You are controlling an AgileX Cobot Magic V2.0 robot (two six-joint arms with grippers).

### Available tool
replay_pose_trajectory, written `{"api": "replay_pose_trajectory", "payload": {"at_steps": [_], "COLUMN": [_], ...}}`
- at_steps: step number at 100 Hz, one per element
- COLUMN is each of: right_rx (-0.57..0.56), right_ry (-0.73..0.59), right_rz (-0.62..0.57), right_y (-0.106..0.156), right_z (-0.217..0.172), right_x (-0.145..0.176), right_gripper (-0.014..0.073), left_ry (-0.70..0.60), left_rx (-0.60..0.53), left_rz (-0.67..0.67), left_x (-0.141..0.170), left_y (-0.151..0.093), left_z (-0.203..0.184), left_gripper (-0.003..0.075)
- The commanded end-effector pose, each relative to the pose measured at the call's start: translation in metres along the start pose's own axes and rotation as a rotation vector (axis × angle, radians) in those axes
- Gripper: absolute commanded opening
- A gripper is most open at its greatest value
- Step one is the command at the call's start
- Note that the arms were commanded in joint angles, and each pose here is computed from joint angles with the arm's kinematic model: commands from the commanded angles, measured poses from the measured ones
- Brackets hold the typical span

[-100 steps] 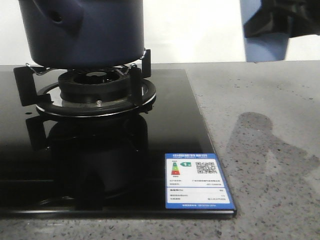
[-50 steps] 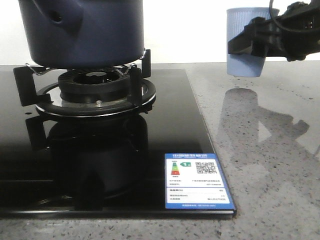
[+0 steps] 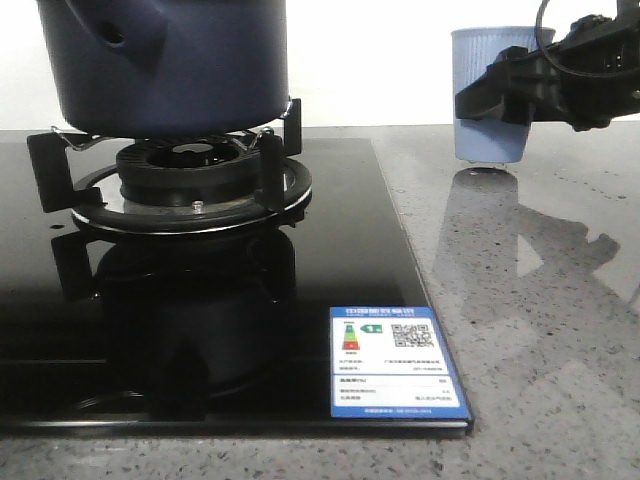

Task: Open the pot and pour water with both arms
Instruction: 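Carry the cup back and lower it onto the counter with the right gripper, then open the right gripper and withdraw it from the cup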

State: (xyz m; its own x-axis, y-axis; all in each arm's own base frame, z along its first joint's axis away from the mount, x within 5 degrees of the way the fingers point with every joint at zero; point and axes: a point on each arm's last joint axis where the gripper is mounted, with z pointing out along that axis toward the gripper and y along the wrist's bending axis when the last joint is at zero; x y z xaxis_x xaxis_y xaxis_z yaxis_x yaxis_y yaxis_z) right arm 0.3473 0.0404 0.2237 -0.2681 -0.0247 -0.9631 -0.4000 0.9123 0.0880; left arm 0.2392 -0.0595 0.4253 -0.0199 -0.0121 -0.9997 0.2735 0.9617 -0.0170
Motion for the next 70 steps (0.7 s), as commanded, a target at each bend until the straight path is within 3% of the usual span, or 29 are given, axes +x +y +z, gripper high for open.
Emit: {"api": "replay_pose_trajectory", "payload": {"at_steps": [1, 70], "right_rx": [-0.010, 0.024], "right_ry": [-0.112, -0.064], "right_rz": [-0.016, -0.012], "right_y": [0.0015, -0.0016], "right_z": [-0.0060, -0.0057], "right_x": [-0.0255, -0.0206], "right_gripper": [0.0392, 0.0413], "left_ry": [-0.131, -0.131], "left_rx": [-0.052, -0.052], "left_rz": [-0.011, -0.011], "left_x": [-0.0244, -0.0244], "left_y": [0.0043, 0.0043], "left_z": [-0.0117, -0.0117], "left_gripper": [0.0351, 0.0349]}}
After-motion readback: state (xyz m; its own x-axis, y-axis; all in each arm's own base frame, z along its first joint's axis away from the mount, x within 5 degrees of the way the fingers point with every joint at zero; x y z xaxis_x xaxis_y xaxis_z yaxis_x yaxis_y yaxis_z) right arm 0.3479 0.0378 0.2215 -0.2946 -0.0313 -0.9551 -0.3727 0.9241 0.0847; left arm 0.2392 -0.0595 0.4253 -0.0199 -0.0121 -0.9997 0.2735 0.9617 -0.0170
